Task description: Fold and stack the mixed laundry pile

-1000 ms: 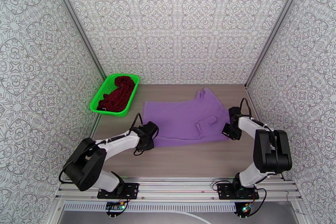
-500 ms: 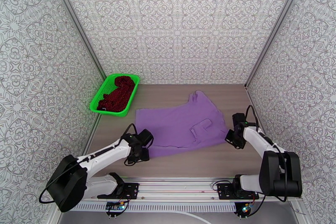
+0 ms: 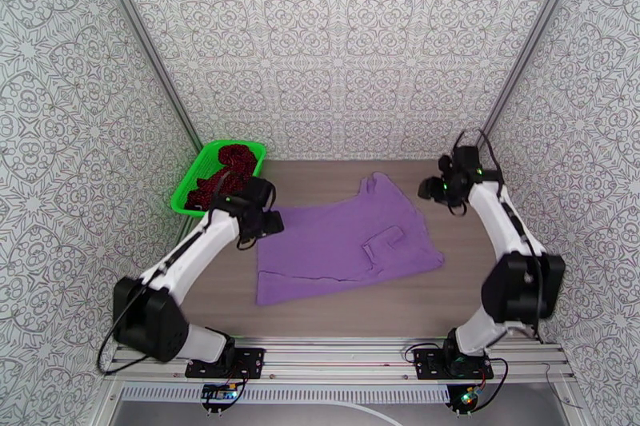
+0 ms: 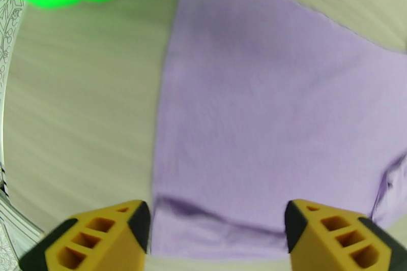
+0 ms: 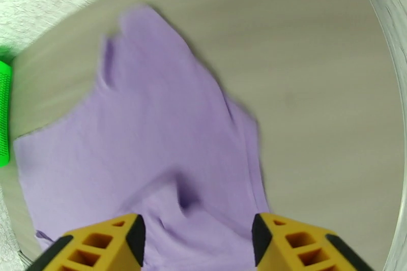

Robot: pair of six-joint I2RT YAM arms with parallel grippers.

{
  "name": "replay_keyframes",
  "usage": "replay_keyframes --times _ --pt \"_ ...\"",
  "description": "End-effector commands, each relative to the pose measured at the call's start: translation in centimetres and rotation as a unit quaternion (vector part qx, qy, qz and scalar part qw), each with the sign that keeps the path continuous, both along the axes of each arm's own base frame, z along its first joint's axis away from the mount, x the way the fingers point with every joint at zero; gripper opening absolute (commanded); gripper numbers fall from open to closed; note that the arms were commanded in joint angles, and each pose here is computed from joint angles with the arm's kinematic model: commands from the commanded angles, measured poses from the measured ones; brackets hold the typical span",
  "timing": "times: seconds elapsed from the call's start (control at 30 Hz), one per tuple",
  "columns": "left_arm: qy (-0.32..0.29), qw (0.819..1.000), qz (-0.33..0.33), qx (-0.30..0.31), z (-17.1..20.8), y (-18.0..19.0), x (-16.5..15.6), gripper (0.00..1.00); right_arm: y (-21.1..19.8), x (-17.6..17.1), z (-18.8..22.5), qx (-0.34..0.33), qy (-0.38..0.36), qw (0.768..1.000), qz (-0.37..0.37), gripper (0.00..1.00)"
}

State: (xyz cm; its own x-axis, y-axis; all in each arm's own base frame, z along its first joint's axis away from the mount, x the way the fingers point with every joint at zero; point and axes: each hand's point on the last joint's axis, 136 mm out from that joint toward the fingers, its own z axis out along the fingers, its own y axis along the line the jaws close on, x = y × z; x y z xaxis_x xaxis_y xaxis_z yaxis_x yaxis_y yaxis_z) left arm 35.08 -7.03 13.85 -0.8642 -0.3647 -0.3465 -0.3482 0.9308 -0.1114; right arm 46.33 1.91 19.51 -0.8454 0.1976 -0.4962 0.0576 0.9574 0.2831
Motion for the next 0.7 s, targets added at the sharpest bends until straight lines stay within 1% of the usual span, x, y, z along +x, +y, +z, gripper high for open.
replay_keyframes --times 0.0,0.13,0.23,0.33,0.53,0.67 --pt "-0.004 1.000 -0.017 -0.012 -1.6 0.4 4.0 0.63 1.3 3.4 -1.2 0.009 -0.004 0.997 0.078 0.67" --pt "-0.009 1.000 -0.007 -0.005 -3.8 1.1 8.0 0.61 2.0 7.8 -2.4 0.022 -0.016 0.994 0.102 0.73" --pt "-0.019 1.000 0.001 0.004 -5.0 1.5 10.6 0.61 2.7 10.3 -3.7 0.038 -0.018 0.993 0.114 0.75" --pt "-0.029 0.999 0.010 0.019 -5.7 2.1 12.7 0.61 4.0 11.9 -5.1 0.053 -0.018 0.990 0.130 0.75" --pt "-0.017 0.997 0.022 0.065 -7.7 3.4 15.2 0.61 5.8 14.3 -7.9 0.056 -0.011 0.989 0.138 0.74" --pt "-0.003 0.996 0.034 0.085 -8.8 4.1 15.6 0.62 7.0 15.0 -9.6 0.068 -0.006 0.988 0.136 0.73"
